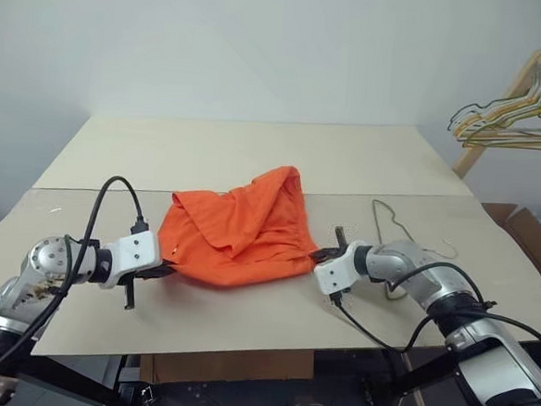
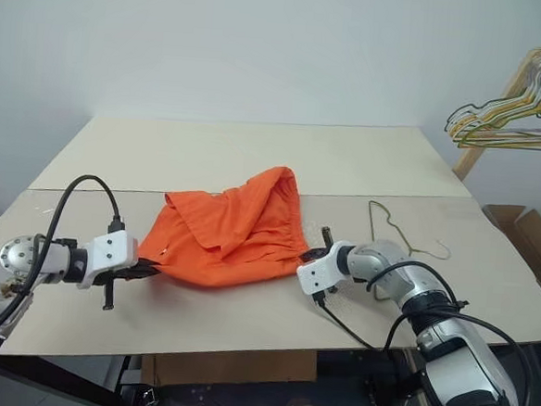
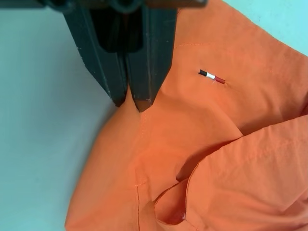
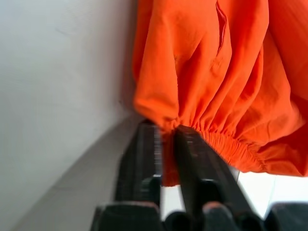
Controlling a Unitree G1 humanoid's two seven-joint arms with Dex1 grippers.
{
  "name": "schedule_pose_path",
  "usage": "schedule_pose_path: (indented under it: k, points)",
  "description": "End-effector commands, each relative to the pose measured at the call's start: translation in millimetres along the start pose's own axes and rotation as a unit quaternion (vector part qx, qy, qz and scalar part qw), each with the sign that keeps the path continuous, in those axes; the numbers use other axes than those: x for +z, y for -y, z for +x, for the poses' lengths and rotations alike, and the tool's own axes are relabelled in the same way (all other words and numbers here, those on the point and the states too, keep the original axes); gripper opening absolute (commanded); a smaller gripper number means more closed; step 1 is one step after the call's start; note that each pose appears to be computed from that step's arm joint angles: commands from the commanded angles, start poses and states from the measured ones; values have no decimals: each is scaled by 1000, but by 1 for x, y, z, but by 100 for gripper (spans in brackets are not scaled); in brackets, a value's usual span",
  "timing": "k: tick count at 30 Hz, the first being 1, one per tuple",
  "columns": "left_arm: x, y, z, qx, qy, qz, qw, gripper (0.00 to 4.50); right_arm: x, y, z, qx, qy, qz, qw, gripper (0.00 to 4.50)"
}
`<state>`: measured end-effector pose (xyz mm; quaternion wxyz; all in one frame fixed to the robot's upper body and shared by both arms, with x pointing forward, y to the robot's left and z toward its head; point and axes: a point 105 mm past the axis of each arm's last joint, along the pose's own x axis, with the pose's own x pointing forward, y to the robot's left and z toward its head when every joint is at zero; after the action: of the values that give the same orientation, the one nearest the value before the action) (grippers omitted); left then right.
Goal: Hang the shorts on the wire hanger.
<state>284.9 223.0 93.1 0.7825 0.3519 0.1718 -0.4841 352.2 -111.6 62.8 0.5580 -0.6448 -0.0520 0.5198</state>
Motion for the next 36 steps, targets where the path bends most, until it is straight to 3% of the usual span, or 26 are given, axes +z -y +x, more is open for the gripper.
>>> schedule_pose_path:
  k: [1,5,10,16,18,20,22,25,28,30,32,36]
  points:
    - [7,-7,-7,18,7,14,1000,0,-1,10,-10,-21,3,-4,1000,7]
    - [13,7,-15,-17,16,3,1000,0,7,12,-31,-35,12,31,999,7]
    - [29,21,-30,-51,41,-15,998,0,36,24,-71,-70,68,84,992,7]
    - [52,-16,-9,43,97,-7,994,0,28,53,-98,-85,77,213,970,7]
    - [60,-44,4,105,111,9,988,0,18,75,-97,-115,84,255,956,7]
    - [71,-87,16,205,121,20,971,0,-3,112,-93,-186,51,272,943,7]
    - [99,-140,15,332,143,24,932,0,-22,165,-97,-298,16,280,912,7]
    - [156,-202,-27,528,204,47,823,0,-39,233,-128,-476,-42,239,845,7]
    - [199,-220,-89,618,309,35,722,0,-41,269,-170,-600,-44,228,766,7]
    - [216,-213,-115,615,365,48,697,0,-39,273,-183,-625,-29,226,747,7]
    - [220,-197,-124,580,391,71,711,0,-36,263,-179,-610,-15,220,761,7]
    - [197,-156,-115,489,360,125,784,0,-22,220,-143,-519,10,187,834,7]
